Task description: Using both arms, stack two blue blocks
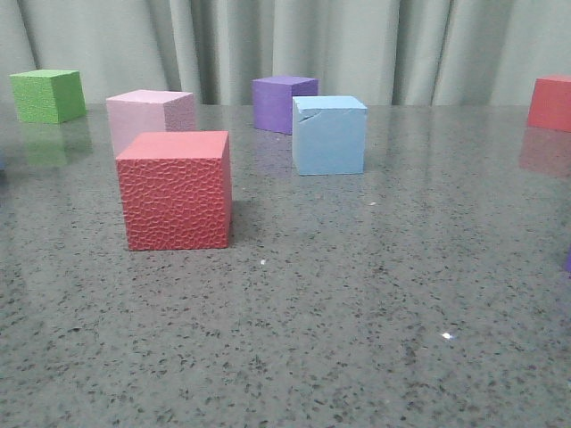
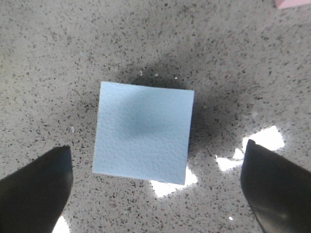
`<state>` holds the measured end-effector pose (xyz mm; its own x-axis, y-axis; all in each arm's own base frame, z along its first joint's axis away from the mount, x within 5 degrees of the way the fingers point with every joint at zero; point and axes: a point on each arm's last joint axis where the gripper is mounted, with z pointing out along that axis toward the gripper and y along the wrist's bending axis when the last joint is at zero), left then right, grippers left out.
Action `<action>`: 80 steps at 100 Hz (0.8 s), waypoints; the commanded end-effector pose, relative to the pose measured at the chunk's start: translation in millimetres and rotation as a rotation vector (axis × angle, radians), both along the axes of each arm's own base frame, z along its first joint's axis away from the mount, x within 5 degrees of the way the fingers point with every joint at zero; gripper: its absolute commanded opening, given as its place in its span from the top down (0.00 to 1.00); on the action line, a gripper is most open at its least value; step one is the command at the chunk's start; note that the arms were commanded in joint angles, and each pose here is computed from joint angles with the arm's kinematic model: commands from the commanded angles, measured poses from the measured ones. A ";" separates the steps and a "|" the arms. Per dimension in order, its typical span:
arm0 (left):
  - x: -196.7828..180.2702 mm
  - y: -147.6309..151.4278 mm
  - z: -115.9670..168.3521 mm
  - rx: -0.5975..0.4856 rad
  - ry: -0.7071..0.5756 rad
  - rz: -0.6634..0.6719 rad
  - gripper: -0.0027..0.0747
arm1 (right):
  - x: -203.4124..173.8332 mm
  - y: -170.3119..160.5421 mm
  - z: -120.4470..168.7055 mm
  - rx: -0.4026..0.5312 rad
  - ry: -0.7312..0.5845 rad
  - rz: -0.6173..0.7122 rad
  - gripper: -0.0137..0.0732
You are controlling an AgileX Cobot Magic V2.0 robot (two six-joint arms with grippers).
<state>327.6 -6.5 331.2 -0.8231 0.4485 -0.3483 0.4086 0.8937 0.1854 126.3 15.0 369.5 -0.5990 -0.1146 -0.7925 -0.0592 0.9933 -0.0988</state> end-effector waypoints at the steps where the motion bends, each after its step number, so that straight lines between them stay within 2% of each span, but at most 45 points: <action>1: 1.4 0.8 16.7 0.005 -0.085 -0.011 0.10 | 1.3 -1.7 12.5 -0.016 -0.088 0.006 0.14; 80: 25.7 1.7 -15.3 0.026 -0.021 -0.018 0.10 | 1.3 -1.7 12.5 -0.016 -0.088 0.006 0.14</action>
<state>352.6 -5.5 295.4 -0.8351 0.4757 -0.2763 0.4405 0.8791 0.1823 126.3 15.0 369.5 -0.5990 -0.1146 -0.7925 -0.0592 0.9933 -0.0988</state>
